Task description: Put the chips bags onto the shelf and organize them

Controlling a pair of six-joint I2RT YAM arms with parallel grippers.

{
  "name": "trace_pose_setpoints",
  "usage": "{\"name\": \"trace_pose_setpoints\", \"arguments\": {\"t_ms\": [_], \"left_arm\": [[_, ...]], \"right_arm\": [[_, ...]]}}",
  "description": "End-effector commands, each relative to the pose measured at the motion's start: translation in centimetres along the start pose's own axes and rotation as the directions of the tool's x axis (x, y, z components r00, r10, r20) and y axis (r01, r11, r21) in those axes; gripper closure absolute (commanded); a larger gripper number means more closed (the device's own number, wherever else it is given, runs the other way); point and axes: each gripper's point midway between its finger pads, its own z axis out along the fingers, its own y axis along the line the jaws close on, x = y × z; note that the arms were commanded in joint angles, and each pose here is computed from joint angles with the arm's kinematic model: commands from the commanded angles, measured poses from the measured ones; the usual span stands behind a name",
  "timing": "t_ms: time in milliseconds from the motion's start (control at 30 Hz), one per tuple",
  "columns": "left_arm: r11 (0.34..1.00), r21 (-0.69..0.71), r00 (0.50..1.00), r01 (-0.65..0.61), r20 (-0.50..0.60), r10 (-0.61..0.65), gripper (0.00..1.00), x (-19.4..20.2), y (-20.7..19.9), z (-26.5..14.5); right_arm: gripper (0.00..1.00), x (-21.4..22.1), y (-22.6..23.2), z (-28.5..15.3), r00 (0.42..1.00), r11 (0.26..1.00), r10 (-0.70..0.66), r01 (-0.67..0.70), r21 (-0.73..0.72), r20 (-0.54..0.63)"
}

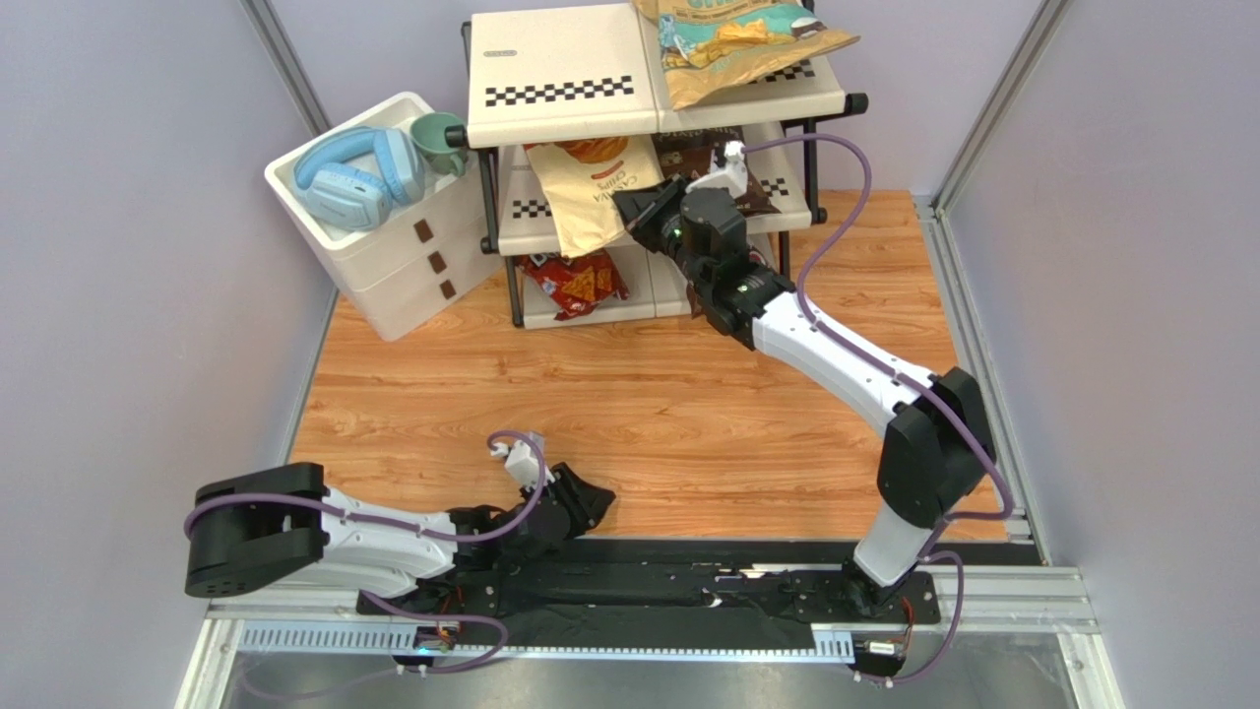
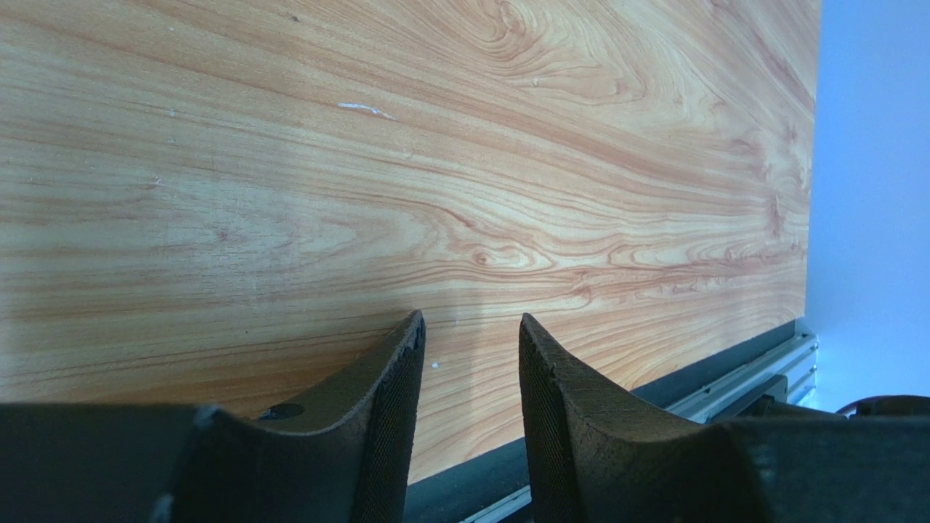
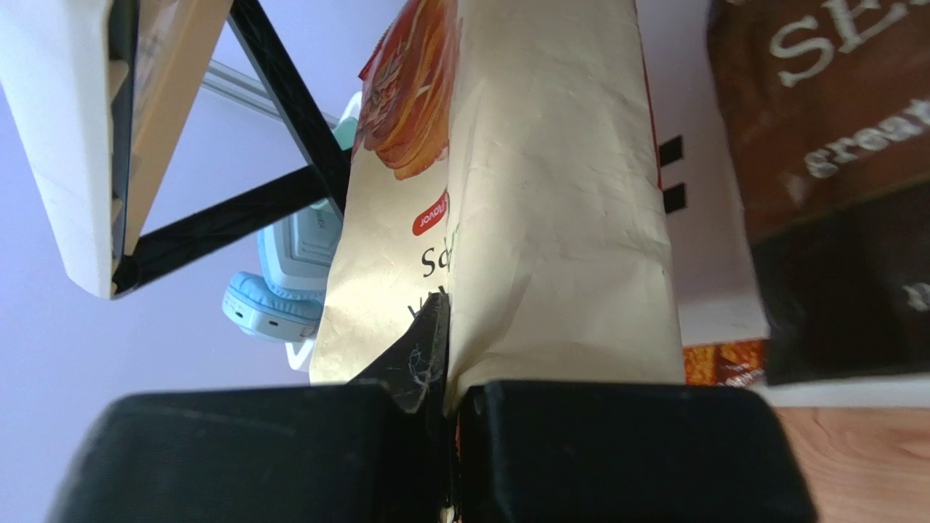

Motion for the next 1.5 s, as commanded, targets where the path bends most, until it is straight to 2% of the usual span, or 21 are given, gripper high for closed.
{"name": "trace_pose_setpoints", "arguments": {"t_ms": [0,100,400,667,800,867,1167,1333,1433,1467], "left_arm": [[0.995,-0.071,0.998,-0.063,-0.007,0.063,0.56,0.3,2.7,-0.2],[0.995,-0.078,0.998,-0.067,-0.003,0.067,0.56,0.1,3.0,-0.3],[0.994,-0.087,0.998,-0.065,0.005,0.065,0.56,-0.1,3.3,-0.5],[0.993,-0.092,0.997,-0.071,0.009,0.072,0.56,-0.3,3.4,-0.6],[0.993,-0.097,0.997,-0.071,0.008,0.073,0.56,-0.3,3.6,-0.6],[0.993,-0.096,0.997,-0.071,0.007,0.072,0.56,-0.3,3.6,-0.6],[0.993,-0.088,0.997,-0.072,0.002,0.072,0.56,-0.1,3.3,-0.5],[0.993,-0.081,0.996,-0.084,-0.003,0.084,0.57,0.0,2.8,-0.4],[0.993,-0.074,0.996,-0.089,-0.011,0.088,0.57,0.1,2.5,-0.4],[0.994,-0.072,0.996,-0.087,-0.011,0.087,0.57,0.1,2.5,-0.4]], "right_arm": [[1.00,-1.4,3.9,2.1,0.997,0.992,0.071,-0.066,-0.109,0.035],[1.00,0.0,2.8,3.4,0.996,0.992,0.092,-0.090,-0.084,0.012],[1.00,1.2,0.3,5.6,0.983,0.985,0.175,-0.174,-0.009,0.061],[0.97,2.4,1.4,7.5,0.977,0.978,0.209,-0.209,-0.021,0.030],[0.64,3.3,1.7,7.8,0.977,0.977,0.211,-0.211,-0.027,-0.004],[0.51,3.1,2.1,7.4,0.976,0.976,0.217,-0.217,-0.036,-0.009],[0.31,3.1,2.6,4.8,0.972,0.970,0.232,-0.235,-0.068,-0.045],[0.29,2.8,3.3,2.8,0.966,0.961,0.250,-0.257,-0.099,-0.072],[0.36,2.8,3.8,2.9,0.966,0.961,0.247,-0.255,-0.109,-0.079],[0.43,2.8,4.2,2.9,0.965,0.961,0.246,-0.255,-0.110,-0.087]]}}
